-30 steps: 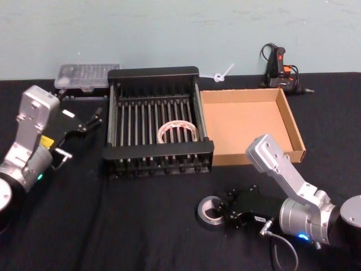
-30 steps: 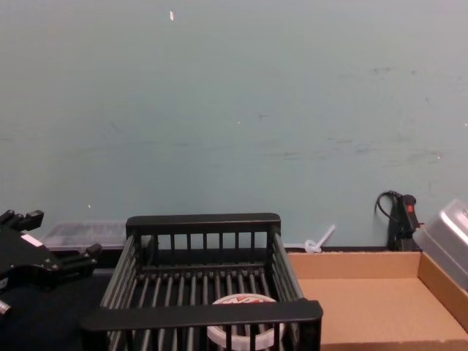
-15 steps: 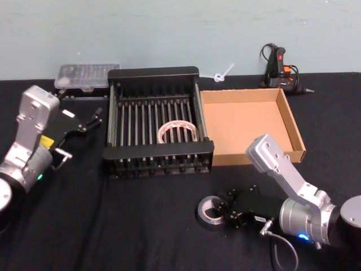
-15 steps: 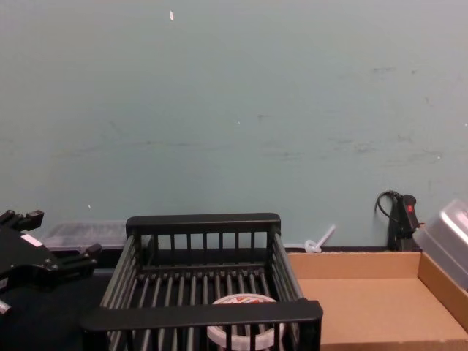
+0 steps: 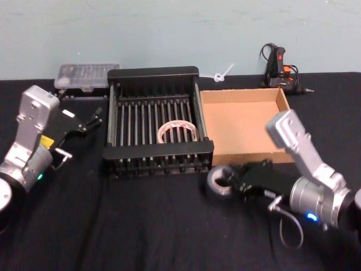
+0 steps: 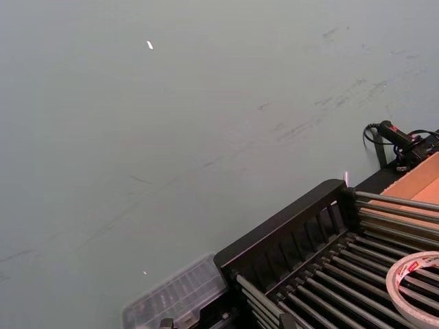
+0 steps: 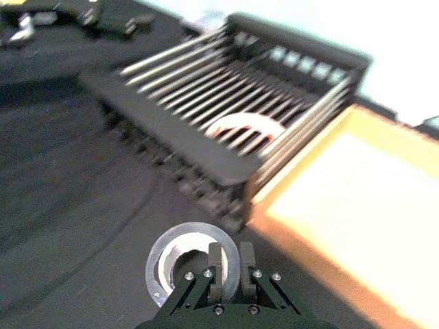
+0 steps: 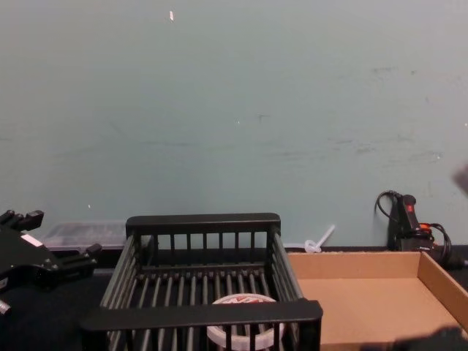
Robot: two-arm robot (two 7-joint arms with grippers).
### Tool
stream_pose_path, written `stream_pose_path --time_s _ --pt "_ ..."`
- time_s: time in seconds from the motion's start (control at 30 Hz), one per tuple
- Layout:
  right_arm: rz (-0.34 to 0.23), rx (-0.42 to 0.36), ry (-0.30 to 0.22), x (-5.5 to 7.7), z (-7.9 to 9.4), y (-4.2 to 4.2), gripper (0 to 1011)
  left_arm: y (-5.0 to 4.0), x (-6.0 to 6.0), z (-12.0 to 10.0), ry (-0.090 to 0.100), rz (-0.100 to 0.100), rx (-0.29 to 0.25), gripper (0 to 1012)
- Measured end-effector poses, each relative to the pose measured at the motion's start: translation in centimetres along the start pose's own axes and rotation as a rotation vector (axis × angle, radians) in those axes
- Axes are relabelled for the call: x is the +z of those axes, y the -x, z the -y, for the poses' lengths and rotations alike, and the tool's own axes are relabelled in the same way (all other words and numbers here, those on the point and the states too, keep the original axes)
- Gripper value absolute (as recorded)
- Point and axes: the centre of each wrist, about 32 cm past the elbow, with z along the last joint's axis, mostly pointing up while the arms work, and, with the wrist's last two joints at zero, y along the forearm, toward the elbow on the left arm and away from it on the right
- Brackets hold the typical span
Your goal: Pick up the white tape and place it into the black box , Pick up the silver tape and place it into the brown box.
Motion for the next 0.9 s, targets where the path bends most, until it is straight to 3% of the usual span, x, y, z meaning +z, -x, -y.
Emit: stream_pose_path --time_s 0.4,0.57,0.9 --pt "-0.017 -0.195 -0.071 1.5 -0.9 -2.98 156 0.00 0.0 0.0 0.000 0.000 0.000 1001" --pt "-0.026 -0.252 -0.072 2.0 -1.9 -4.33 156 0.00 0.0 0.0 0.000 0.000 0.000 1001" --pt "-0.051 -0.325 -0.038 2.2 -3.9 -5.82 156 0.00 0.0 0.0 0.000 0.000 0.000 1001"
